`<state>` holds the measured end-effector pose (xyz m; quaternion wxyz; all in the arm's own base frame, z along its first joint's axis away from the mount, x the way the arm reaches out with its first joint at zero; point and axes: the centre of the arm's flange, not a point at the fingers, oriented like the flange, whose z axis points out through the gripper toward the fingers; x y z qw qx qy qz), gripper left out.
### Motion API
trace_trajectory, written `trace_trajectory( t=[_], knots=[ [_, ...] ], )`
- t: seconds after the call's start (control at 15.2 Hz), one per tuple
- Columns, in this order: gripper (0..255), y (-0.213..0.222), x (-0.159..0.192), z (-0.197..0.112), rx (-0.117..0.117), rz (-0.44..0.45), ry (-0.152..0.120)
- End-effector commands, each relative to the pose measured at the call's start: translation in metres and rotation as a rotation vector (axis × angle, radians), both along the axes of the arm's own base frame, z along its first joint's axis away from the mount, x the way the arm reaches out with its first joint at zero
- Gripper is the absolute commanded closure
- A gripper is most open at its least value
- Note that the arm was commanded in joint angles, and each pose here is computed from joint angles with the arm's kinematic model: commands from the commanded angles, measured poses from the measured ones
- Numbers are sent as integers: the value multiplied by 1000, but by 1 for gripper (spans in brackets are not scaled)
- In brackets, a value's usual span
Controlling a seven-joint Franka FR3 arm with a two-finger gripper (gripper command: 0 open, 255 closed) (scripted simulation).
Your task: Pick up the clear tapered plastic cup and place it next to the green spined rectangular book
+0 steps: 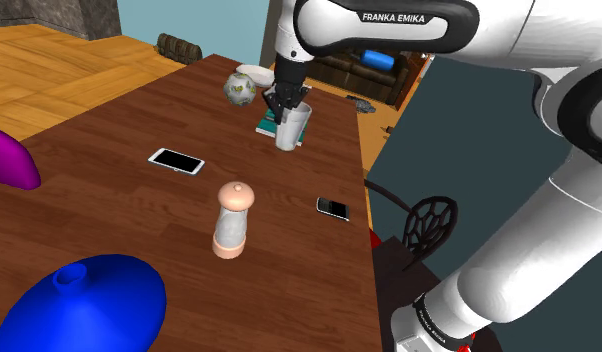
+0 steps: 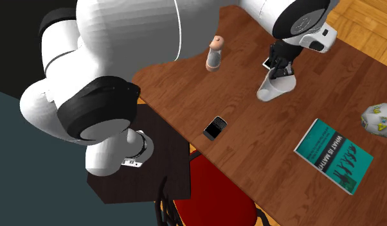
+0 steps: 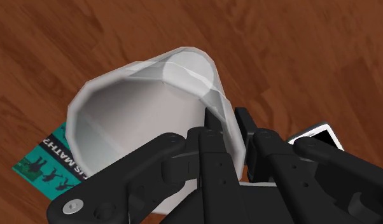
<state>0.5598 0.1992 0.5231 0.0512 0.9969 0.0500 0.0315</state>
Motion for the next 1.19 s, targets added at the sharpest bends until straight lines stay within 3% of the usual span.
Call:
trace_trajectory(
  t=[0.0,0.59,1.12],
  knots=[
    [255,-3,26,-7,0,0,-1],
    [255,-25,151,-34,0,0,-1],
    [255,-25,151,-77,0,0,-1]
  ],
)
